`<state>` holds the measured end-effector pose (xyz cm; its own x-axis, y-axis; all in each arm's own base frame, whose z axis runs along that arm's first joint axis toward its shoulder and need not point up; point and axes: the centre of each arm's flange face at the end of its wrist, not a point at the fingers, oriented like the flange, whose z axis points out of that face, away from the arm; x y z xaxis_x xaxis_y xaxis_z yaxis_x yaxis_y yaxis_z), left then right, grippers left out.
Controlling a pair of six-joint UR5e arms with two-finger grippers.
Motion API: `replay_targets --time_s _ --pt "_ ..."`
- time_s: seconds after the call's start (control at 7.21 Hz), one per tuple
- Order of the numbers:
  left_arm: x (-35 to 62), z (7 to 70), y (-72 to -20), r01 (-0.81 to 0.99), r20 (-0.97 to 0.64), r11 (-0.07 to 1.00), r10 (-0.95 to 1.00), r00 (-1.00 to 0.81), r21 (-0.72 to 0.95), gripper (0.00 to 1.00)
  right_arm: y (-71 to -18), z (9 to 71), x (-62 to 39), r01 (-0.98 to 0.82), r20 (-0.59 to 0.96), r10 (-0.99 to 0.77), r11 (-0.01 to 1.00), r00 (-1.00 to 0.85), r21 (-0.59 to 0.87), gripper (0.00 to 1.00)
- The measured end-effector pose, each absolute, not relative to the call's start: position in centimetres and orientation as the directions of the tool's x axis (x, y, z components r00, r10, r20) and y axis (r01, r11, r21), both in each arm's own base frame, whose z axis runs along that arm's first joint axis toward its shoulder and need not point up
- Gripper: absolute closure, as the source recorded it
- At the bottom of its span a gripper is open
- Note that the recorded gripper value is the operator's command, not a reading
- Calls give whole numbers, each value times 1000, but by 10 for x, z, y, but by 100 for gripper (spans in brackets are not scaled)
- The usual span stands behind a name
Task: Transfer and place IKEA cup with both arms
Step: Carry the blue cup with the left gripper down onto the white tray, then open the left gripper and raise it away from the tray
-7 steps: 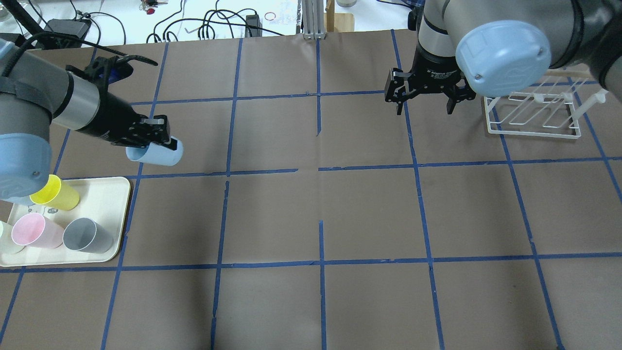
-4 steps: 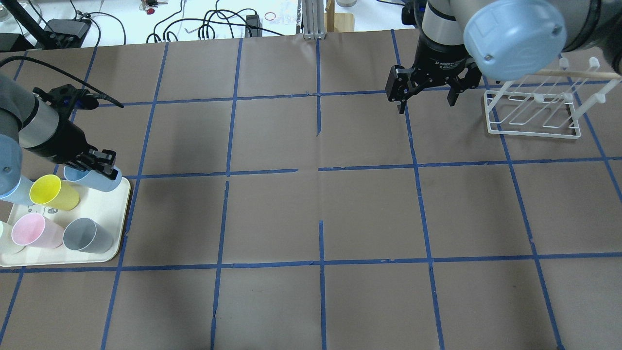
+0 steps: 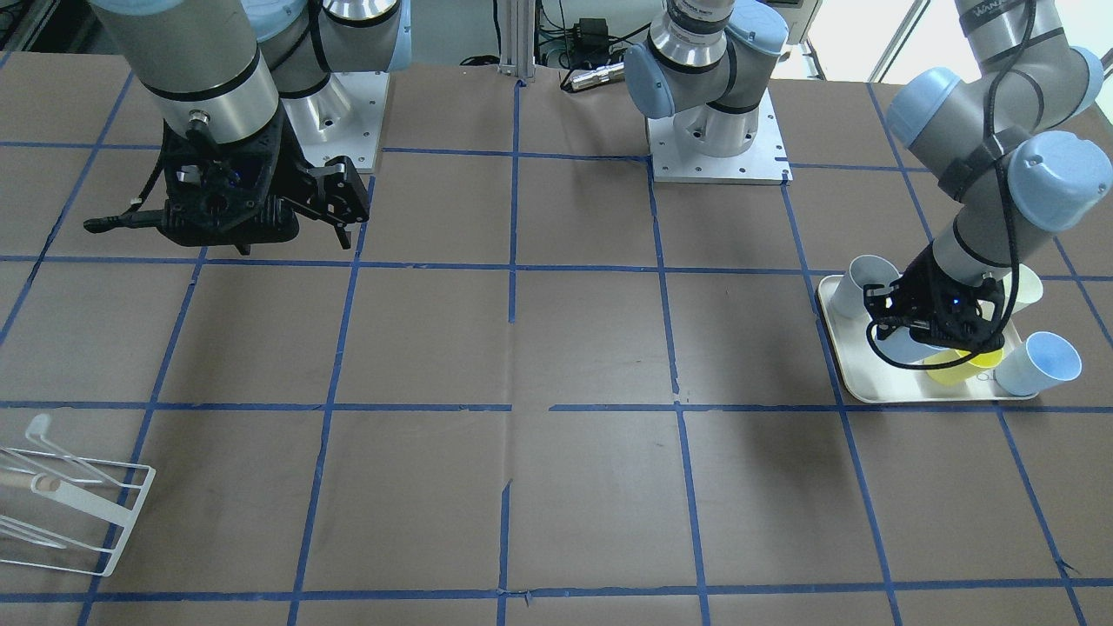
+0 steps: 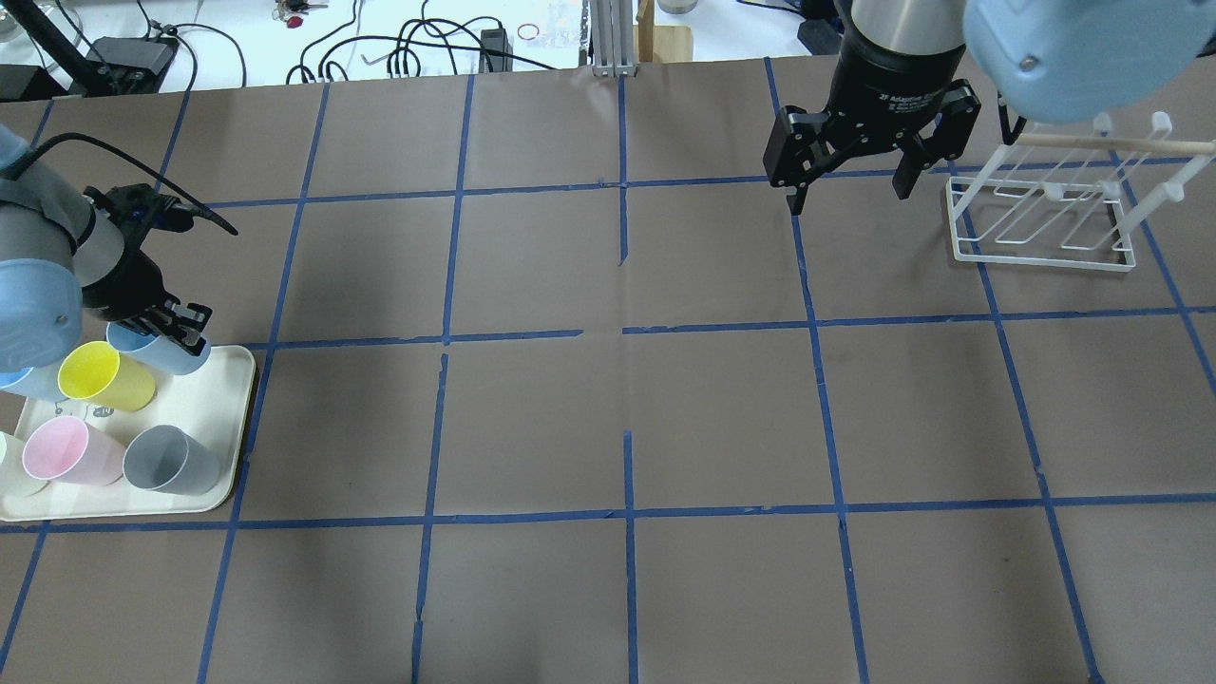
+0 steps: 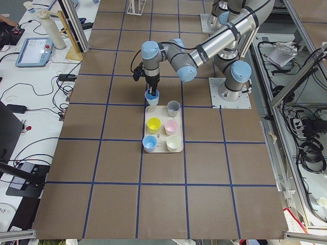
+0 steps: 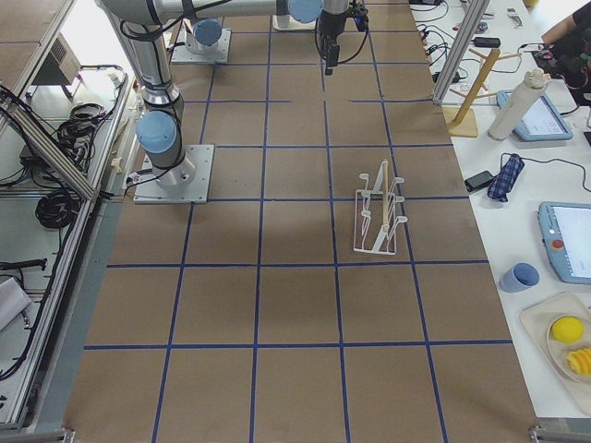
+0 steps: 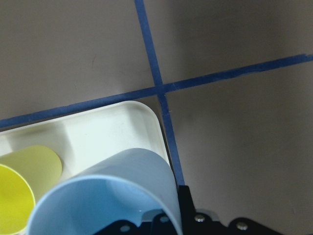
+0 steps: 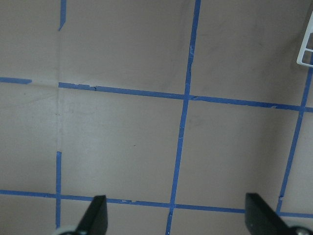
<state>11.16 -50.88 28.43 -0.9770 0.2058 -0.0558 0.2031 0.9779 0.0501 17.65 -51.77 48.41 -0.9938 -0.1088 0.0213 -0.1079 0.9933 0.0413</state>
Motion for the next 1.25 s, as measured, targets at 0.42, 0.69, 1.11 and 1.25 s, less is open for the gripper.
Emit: replay_targets --time_s 0.42,0.69,1.11,1.25 --pt "130 247 -525 190 -85 980 195 -977 55 100 -507 481 173 -95 33 -97 994 -995 51 0" --pt "141 229 -523 170 -79 983 176 -981 72 100 -507 484 172 -102 29 -103 994 -994 41 0" --pt "142 218 -517 161 -61 982 167 -984 96 100 -508 486 168 -94 24 -95 995 -995 36 0" --pt "141 214 -515 161 -54 982 167 -984 102 80 -508 486 168 -95 25 -96 995 -995 38 0"
